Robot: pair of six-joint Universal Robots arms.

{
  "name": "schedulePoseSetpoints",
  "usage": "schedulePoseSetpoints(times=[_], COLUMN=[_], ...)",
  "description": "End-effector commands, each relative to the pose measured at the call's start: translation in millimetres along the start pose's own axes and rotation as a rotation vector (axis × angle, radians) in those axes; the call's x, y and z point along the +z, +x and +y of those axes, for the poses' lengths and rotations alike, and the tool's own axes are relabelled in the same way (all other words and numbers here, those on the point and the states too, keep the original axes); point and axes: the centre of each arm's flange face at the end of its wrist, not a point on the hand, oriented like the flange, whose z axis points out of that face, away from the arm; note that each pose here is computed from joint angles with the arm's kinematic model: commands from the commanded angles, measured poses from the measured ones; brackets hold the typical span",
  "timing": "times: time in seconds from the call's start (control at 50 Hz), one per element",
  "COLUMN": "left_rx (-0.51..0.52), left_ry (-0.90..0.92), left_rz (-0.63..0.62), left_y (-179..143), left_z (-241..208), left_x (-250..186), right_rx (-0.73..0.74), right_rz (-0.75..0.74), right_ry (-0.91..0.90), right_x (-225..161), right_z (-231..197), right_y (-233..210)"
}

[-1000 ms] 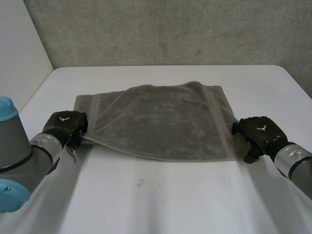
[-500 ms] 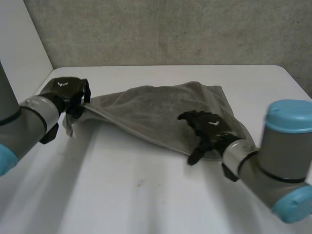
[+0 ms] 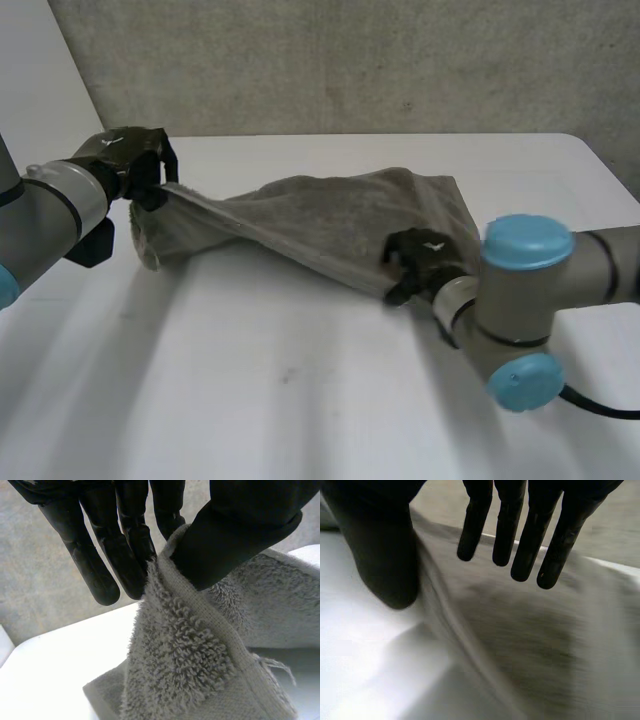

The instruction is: Fold the towel.

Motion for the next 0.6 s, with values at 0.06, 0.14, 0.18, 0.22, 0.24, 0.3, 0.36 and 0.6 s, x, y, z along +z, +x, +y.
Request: schedulePoseSetpoints(times=[0.06, 0.14, 0.18, 0.22, 0.24, 0.3, 0.36, 0.6], left_rx=[-0.005, -0.004, -0.003, -0.003, -0.003, -0.004, -0.002, 0.134], left_ry=[-0.04, -0.057, -0.063, -0.084, -0.084, -0.11, -0.139, -0.342], left_rz=[-0.023, -0.023, -0.022, -0.022, -0.022, -0.021, -0.019, 0.013], left_y=[-9.1, -8.9, -8.8, -8.5, -8.5, -8.2, -7.8, -4.2], left_z=[11.6, 16.6, 18.8, 25.1, 25.1, 33.2, 42.1, 81.5], left_x=[2.3, 1.5, 1.2, 0.4, 0.4, -0.5, -1.0, -26.4], right_rx=[-0.08, -0.091, -0.089, -0.086, -0.082, -0.091, -0.102, -0.309], right_rz=[0.235, 0.263, 0.234, 0.212, 0.195, 0.167, 0.156, 0.14], right_ry=[-0.032, -0.036, -0.052, -0.062, -0.071, -0.09, -0.095, -0.08], right_x=[0.5, -6.4, -9.5, -10.4, -10.6, -12.1, -13.7, -62.0], right_z=[-12.1, -18.9, -19.3, -18.3, -17.2, -15.9, -16.3, -77.3], right_y=[96.4, 110.6, 111.1, 110.7, 111.8, 113.8, 113.7, 120.8])
